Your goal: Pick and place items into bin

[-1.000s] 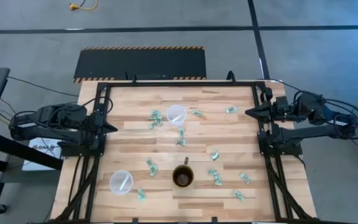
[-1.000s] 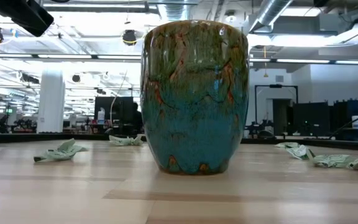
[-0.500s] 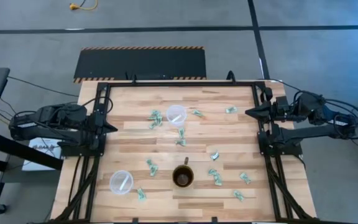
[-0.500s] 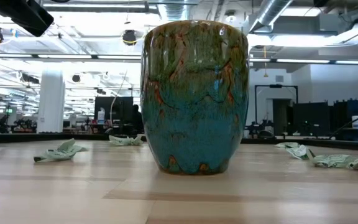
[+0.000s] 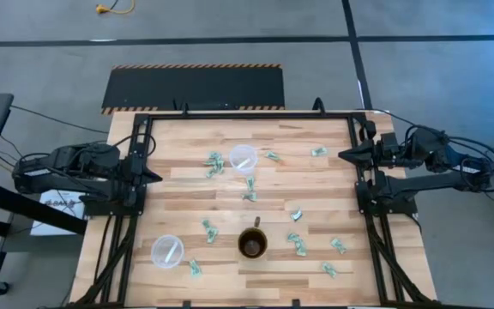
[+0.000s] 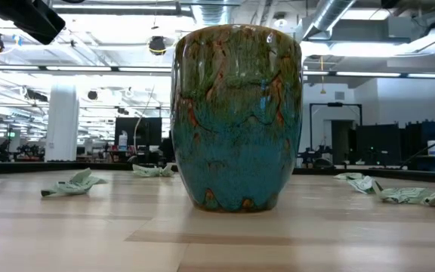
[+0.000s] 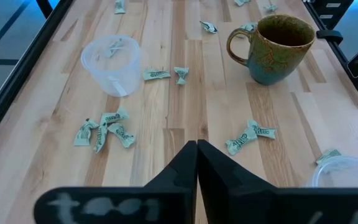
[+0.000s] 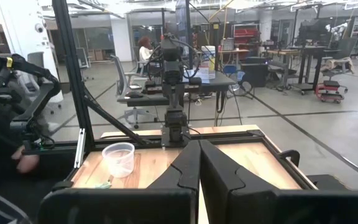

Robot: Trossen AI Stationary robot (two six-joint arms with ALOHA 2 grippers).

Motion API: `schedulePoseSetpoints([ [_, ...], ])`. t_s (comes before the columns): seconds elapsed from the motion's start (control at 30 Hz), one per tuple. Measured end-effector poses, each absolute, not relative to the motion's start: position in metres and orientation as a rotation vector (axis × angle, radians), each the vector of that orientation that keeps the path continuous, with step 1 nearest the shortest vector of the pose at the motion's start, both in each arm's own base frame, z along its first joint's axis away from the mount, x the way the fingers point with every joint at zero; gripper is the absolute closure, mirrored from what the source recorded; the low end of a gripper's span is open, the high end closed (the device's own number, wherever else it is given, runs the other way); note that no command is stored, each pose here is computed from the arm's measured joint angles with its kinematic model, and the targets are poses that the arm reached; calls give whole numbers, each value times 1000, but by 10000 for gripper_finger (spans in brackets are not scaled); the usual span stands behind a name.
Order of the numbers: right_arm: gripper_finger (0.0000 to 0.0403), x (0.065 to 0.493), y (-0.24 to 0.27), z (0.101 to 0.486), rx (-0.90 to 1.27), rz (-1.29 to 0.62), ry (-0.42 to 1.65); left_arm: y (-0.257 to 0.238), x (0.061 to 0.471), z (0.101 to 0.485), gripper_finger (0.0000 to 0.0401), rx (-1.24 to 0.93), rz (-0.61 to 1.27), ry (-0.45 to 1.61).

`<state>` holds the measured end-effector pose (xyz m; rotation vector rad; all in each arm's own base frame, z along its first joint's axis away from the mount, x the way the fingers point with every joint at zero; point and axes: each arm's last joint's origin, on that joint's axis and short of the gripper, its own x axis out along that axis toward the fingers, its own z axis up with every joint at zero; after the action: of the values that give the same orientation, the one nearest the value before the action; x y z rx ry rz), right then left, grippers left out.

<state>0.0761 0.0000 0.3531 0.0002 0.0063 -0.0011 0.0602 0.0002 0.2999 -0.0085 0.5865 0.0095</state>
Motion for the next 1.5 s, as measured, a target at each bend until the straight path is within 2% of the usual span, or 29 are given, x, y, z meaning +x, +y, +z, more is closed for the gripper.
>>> schedulePoseSetpoints([
  [0.67, 403, 76, 0, 353, 0, -1, 6, 0, 60, 300, 401, -9, 9, 586],
  [0.9, 403, 76, 0, 353, -1, -1, 6, 4, 60, 300, 401, 215, 75, 593],
  [1.07, 403, 76, 0, 354, 7, -2, 0, 5, 60, 300, 401, 211, 113, 597],
  [1.2, 403, 78, 0, 360, 29, -1, -66, 6, 60, 301, 401, 150, 161, 584],
  [1.3, 403, 79, 0, 366, 137, 7, -122, 6, 60, 301, 401, 127, 172, 585],
  [1.5, 403, 80, 0, 378, 152, 16, -247, 6, 60, 301, 401, 213, 172, 587],
])
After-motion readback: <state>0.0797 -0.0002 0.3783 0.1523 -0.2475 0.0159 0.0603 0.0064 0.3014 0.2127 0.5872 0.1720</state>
